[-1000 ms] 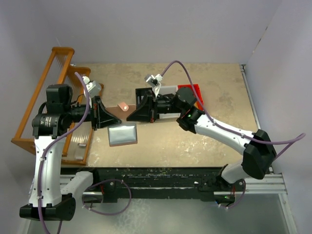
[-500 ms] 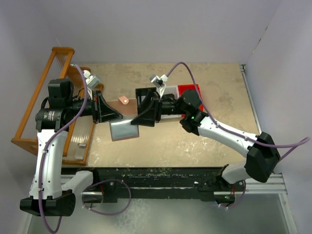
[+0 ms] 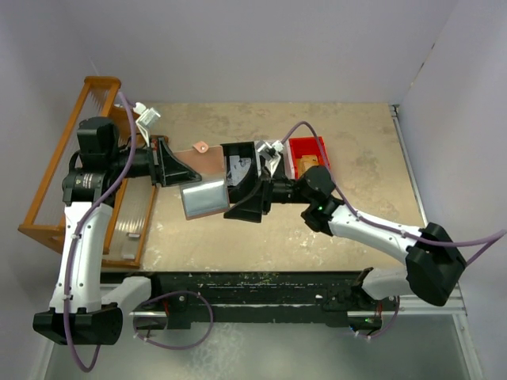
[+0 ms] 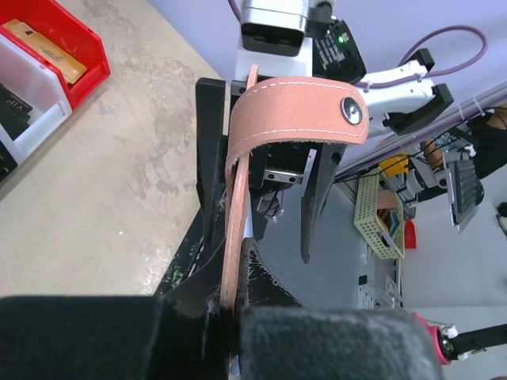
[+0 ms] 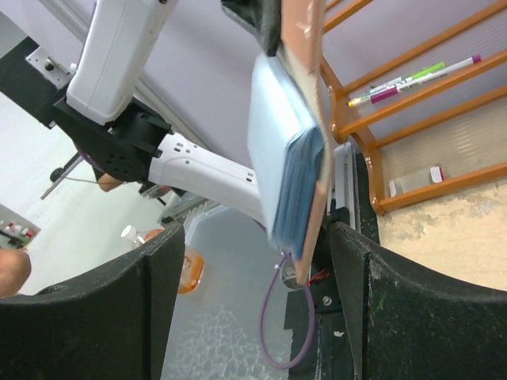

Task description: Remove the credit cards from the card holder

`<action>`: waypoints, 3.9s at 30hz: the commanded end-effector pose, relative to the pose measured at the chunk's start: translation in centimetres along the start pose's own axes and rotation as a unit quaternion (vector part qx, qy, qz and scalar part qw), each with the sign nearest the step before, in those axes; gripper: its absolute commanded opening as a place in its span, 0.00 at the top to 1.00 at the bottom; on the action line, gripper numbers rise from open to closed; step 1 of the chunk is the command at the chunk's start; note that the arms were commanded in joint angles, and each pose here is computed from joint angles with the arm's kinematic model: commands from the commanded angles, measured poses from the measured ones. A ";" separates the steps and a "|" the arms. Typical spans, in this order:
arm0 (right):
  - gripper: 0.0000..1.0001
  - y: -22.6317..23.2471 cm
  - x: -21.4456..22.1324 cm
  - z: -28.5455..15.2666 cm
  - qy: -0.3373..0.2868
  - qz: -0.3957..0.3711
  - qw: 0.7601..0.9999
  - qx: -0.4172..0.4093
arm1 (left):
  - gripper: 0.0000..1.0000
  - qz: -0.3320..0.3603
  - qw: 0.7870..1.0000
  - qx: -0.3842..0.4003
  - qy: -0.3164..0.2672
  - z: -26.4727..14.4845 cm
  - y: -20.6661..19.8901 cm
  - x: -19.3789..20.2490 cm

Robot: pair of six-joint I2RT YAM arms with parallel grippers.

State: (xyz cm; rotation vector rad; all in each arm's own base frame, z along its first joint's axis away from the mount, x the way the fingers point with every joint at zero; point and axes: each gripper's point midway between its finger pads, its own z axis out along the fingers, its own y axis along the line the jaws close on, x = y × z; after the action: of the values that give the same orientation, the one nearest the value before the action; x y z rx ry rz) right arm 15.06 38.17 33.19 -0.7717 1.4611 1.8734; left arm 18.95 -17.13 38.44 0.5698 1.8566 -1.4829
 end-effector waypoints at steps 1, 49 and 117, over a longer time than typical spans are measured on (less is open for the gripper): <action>0.24 2.6 -2.2 -0.8 -0.050 -0.051 0.997 -0.022 | 1.00 -0.009 1.000 0.025 -0.007 -0.1 -1.3 -1.0; 0.27 2.7 -9.0 0.7 -0.200 -0.203 0.949 0.135 | 1.00 -0.088 0.994 0.068 -0.003 -0.4 -3.8 -1.0; 1.00 3.8 -7.4 2.7 -0.100 -0.068 0.991 0.056 | 0.20 0.196 0.977 -0.063 0.059 -2.1 0.2 3.9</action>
State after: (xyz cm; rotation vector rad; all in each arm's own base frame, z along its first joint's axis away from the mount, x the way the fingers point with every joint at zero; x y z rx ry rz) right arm 16.89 39.66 37.45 -0.5889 1.4806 1.6178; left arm 17.42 -14.84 35.37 0.8357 1.8614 -1.0473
